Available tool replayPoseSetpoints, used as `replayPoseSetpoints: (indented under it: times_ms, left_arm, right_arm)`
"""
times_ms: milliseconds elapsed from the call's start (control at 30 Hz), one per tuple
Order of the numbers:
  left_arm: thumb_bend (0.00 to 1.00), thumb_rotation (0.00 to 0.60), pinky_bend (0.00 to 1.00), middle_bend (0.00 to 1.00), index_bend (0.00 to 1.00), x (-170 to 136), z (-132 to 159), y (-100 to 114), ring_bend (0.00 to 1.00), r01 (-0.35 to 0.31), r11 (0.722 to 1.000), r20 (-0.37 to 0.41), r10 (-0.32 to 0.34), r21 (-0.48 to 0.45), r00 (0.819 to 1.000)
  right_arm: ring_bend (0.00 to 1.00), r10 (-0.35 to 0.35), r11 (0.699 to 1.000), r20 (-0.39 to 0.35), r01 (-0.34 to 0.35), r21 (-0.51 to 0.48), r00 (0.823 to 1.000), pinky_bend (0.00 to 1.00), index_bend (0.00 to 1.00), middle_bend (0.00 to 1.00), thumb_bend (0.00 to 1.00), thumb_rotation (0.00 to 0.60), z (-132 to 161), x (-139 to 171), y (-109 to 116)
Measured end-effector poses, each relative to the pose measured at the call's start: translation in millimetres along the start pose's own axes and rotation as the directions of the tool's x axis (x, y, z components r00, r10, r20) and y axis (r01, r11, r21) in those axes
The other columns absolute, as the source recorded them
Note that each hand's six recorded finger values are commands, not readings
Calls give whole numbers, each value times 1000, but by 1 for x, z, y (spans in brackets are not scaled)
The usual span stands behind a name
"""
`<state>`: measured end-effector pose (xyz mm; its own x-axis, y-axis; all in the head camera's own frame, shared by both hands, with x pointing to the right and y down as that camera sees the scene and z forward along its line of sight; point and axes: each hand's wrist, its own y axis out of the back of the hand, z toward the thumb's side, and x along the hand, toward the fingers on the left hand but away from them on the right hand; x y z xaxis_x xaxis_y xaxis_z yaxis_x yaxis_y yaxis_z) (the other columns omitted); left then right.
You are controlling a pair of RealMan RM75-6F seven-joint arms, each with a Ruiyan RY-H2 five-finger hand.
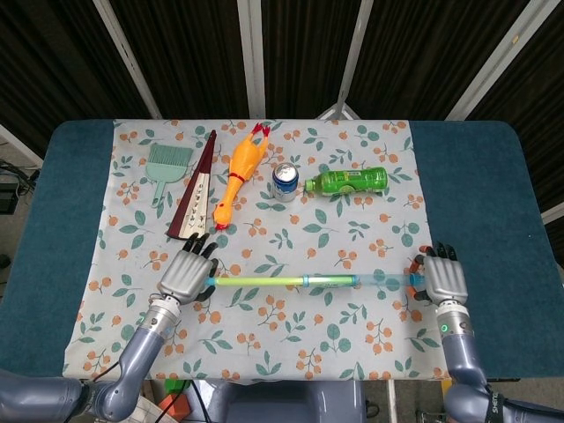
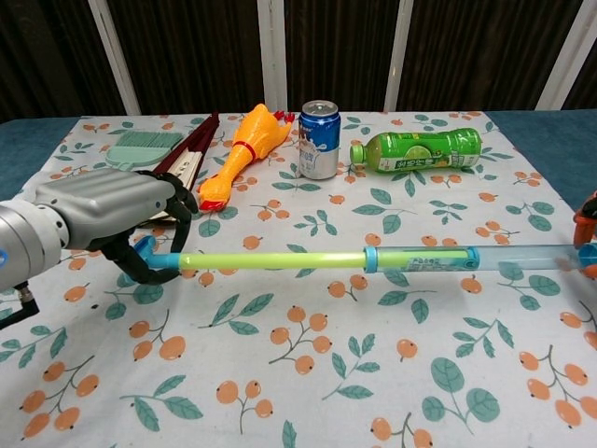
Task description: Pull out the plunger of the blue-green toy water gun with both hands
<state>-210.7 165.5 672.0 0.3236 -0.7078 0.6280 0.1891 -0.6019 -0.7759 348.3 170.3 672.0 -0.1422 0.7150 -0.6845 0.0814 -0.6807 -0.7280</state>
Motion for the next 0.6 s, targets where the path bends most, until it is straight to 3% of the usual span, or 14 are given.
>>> replayPoseSetpoints:
  times_ms: [600]
  left_arm:
    - [474, 600, 0, 154, 593, -12, -15, 4, 0, -7, 1000, -19, 7, 18, 1000]
  right_arm:
    - [0, -39, 999, 59, 38, 12, 998, 0, 710, 223, 336, 600, -32, -1, 21]
